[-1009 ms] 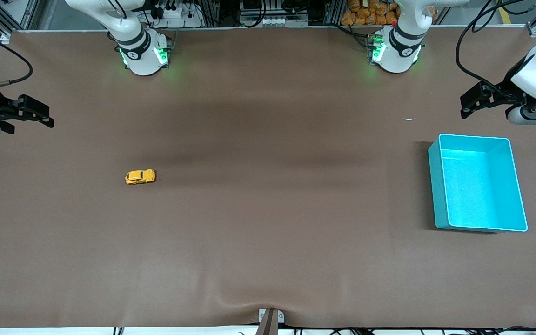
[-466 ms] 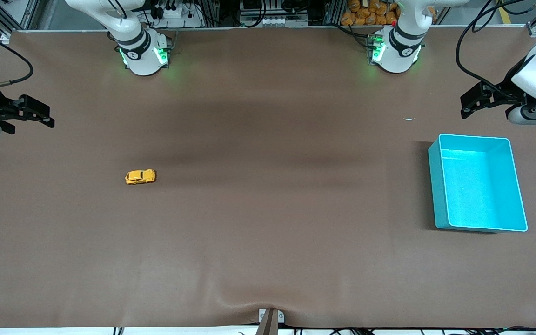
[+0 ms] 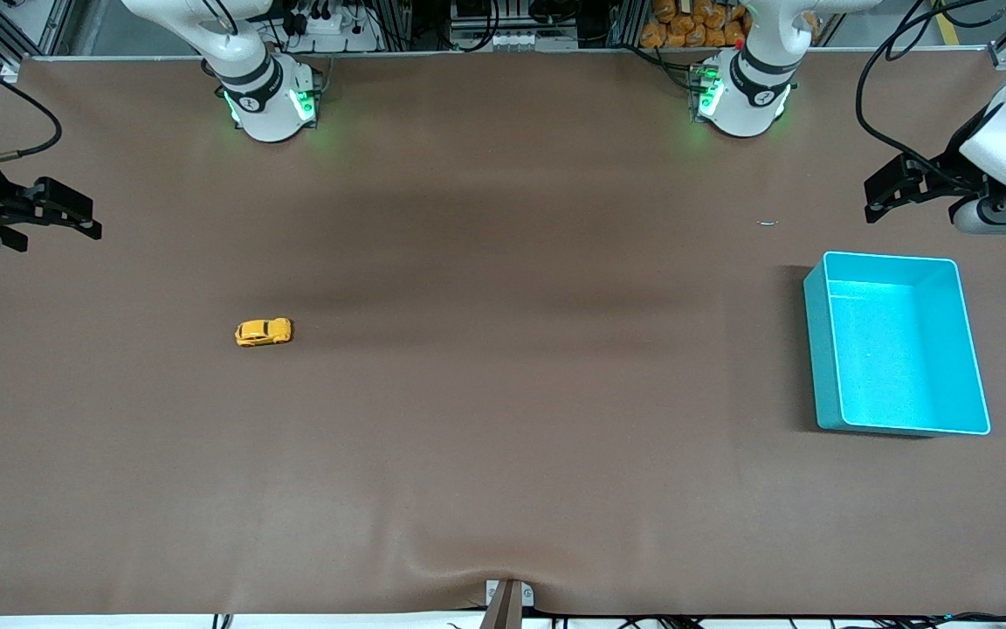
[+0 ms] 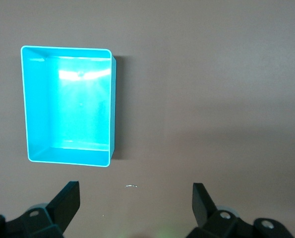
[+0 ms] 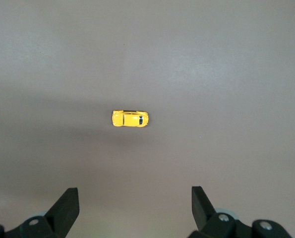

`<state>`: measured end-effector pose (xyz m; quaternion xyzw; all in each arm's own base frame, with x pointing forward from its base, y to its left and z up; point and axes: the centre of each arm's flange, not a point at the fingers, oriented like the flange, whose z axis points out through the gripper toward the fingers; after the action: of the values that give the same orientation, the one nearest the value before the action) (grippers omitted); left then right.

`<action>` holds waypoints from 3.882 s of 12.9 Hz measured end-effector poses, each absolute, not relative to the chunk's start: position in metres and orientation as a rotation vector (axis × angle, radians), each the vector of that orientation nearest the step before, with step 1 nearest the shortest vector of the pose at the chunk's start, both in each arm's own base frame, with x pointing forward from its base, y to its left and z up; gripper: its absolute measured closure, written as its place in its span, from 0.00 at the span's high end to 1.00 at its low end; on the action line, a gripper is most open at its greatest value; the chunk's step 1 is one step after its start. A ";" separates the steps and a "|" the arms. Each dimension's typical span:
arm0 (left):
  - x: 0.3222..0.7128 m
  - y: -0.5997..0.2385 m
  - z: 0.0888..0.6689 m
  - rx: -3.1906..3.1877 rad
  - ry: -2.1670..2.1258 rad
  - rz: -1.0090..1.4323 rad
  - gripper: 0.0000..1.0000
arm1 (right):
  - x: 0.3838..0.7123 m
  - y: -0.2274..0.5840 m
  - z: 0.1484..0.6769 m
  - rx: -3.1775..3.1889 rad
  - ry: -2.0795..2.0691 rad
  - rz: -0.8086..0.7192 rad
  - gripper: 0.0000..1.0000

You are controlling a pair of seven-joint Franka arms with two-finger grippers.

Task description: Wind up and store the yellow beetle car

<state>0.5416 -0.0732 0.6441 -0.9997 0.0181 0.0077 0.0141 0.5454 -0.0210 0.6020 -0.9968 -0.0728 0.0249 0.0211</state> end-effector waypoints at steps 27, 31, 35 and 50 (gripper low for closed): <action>0.544 -0.076 0.639 -3.112 0.063 0.038 1.00 | 0.545 -0.021 0.601 -3.090 -0.226 0.080 1.00; 0.547 -0.071 0.634 -3.112 0.049 0.052 1.00 | 0.545 -0.021 0.601 -3.090 -0.226 0.080 1.00; 0.549 -0.057 0.635 -3.113 0.008 0.049 1.00 | 0.545 -0.021 0.600 -3.090 -0.226 0.083 1.00; 0.549 -0.059 0.634 -3.113 0.013 0.054 1.00 | 0.545 -0.021 0.599 -3.089 -0.226 0.088 1.00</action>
<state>0.5487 -0.0587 0.6342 -0.9997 0.0042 0.0173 0.0142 0.5451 -0.0209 0.5988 -0.9967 -0.0728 0.0284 0.0215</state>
